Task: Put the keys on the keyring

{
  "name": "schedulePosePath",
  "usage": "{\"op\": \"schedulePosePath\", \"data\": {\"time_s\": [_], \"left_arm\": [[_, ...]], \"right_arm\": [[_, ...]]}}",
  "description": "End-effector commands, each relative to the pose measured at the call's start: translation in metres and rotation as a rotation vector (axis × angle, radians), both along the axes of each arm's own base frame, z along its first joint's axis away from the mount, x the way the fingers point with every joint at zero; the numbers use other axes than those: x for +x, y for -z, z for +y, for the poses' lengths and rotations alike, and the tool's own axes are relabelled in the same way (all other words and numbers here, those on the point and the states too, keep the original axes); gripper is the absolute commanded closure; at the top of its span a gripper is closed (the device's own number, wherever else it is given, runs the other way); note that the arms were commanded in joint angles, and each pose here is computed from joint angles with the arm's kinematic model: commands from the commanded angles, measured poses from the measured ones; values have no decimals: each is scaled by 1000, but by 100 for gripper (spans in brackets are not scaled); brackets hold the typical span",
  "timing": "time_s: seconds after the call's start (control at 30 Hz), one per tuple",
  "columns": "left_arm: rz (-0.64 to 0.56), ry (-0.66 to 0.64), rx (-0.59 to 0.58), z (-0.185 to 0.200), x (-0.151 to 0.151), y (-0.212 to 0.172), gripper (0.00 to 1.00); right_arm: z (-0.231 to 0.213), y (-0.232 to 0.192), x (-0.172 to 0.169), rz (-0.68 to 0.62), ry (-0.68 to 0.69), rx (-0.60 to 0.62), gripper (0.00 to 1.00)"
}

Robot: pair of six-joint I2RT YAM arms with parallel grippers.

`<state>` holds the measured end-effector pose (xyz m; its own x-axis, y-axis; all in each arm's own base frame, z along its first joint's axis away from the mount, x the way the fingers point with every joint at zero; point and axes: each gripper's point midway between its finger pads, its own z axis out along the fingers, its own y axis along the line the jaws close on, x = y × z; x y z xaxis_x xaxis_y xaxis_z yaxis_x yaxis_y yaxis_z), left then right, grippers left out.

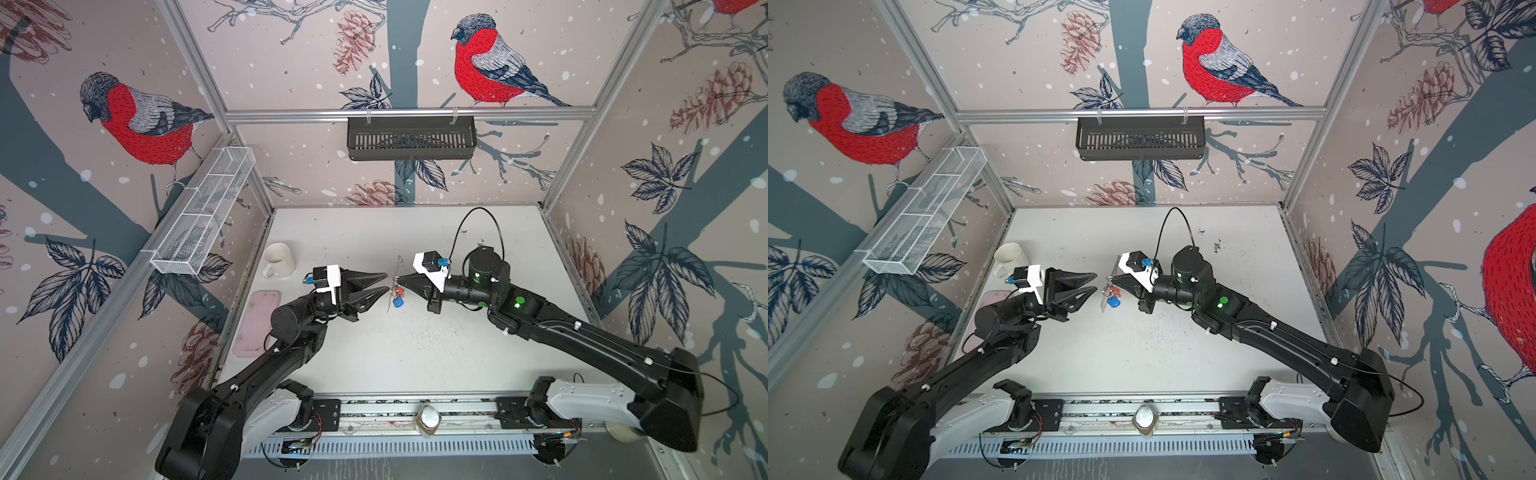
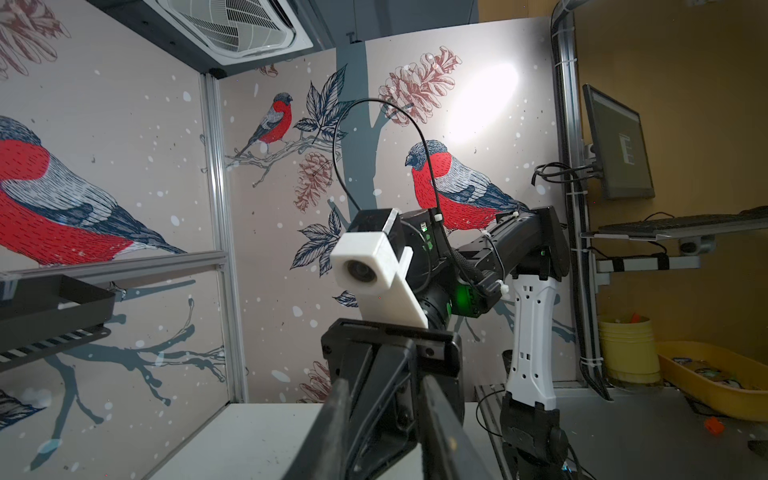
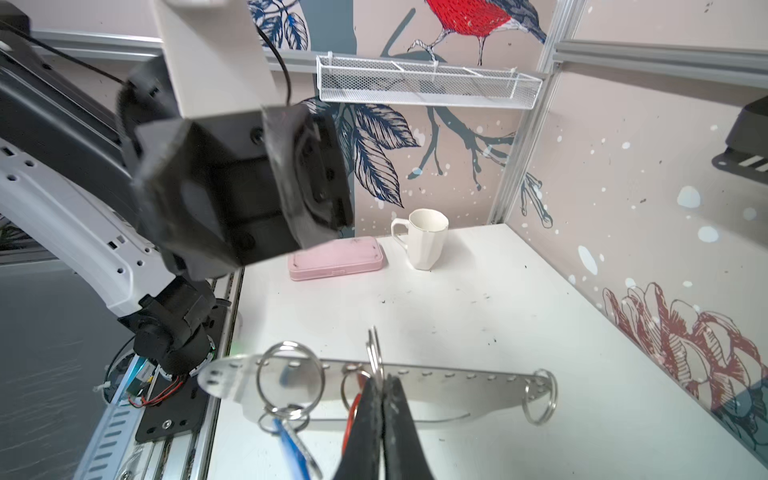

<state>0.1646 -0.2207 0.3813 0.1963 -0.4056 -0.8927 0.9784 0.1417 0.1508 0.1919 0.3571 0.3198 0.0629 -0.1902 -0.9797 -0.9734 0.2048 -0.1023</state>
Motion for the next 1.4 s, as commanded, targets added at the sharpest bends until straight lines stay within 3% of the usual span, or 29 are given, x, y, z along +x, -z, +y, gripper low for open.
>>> {"op": "schedulePosePath", "data": {"time_s": [0.0, 0.2, 0.37, 0.57, 1.37], "left_arm": [[56, -99, 83, -4, 21, 8, 67], [207, -288, 264, 0, 51, 24, 68], [298, -353, 382, -2, 58, 38, 79], [300, -304, 510, -30, 53, 59, 82], [305, -233, 563, -43, 51, 75, 81]], "right_arm": [[-4, 11, 4, -12, 25, -84, 100], [-9, 20, 9, 10, 40, -250, 100], [-8, 35, 16, 48, 38, -391, 100], [-6, 39, 15, 73, 14, -451, 100], [-8, 29, 16, 58, 2, -427, 100]]}}
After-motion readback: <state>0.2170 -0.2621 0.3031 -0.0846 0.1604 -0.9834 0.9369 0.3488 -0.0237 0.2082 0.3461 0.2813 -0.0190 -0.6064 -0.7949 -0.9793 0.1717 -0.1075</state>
